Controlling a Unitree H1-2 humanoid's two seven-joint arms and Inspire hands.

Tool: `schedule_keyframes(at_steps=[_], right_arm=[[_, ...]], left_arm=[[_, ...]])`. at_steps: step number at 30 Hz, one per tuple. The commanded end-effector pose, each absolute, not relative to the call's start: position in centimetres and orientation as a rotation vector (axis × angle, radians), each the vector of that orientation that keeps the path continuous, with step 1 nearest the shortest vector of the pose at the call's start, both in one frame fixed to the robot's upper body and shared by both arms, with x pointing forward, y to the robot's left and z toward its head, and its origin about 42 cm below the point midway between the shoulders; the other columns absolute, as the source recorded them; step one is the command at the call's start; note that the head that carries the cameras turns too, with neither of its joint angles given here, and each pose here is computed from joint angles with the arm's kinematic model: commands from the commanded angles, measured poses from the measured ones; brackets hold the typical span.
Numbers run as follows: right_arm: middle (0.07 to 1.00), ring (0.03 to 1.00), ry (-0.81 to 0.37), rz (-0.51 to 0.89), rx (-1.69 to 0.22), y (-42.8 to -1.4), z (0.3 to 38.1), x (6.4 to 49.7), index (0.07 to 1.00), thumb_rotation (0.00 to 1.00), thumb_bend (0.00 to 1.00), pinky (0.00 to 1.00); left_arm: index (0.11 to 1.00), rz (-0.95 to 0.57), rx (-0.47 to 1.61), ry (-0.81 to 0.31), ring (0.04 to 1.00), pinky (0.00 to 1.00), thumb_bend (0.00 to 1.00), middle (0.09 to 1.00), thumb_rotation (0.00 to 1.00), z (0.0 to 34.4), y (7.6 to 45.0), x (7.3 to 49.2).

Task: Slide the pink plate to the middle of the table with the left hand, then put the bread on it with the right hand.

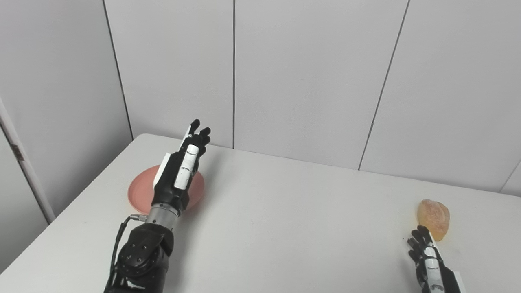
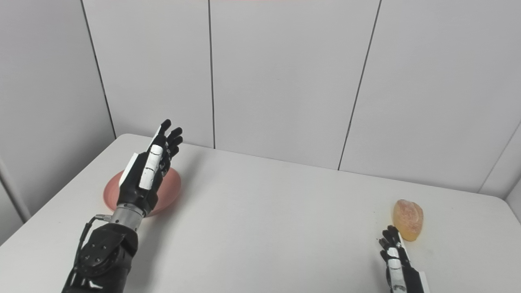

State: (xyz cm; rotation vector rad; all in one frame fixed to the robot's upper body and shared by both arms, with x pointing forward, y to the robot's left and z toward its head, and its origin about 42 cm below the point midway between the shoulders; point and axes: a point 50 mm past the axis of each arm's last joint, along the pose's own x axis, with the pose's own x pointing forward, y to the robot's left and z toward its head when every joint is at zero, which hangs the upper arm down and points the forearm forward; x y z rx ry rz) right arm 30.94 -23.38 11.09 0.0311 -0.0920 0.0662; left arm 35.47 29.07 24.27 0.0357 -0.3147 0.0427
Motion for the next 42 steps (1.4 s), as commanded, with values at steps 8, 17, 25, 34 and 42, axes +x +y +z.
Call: schedule_keyframes(at_steps=[8, 17, 25, 34, 42], right_arm=[[0.944, 0.944, -0.027, 0.064, 0.058, -22.7, 9.3, 29.7, 0.949, 0.94, 0.72, 0.97], [0.936, 0.938, -0.021, 0.066, 0.058, -22.5, 9.3, 29.8, 0.948, 0.92, 0.72, 0.96], [0.934, 0.936, -0.017, 0.067, 0.061, -22.6, 9.4, 29.6, 0.951, 0.92, 0.73, 0.94], [0.928, 0.931, -0.017, 0.072, 0.05, -23.1, 9.5, 29.4, 0.949, 0.92, 0.73, 0.93], [0.92, 0.921, -0.016, 0.067, 0.052, -23.2, 9.6, 29.2, 0.945, 0.92, 0.75, 0.91]], left_arm=[[0.934, 0.052, 0.091, -0.473, 0.947, 1.0, 0.78, 0.948, 0.81, 29.3, 34.6, 39.6], [0.953, 0.115, 0.069, -0.458, 0.947, 0.99, 0.85, 0.955, 0.78, 29.2, 40.3, 42.9], [0.903, 0.238, 0.104, -0.502, 0.858, 0.86, 0.81, 0.875, 0.75, 27.9, 44.5, 44.4], [0.906, 0.279, 0.076, -0.443, 0.892, 0.88, 0.76, 0.9, 0.73, 25.7, 47.1, 45.1], [0.919, 0.349, 0.108, -0.345, 0.886, 0.85, 0.78, 0.892, 0.78, 23.0, 49.0, 44.5]])
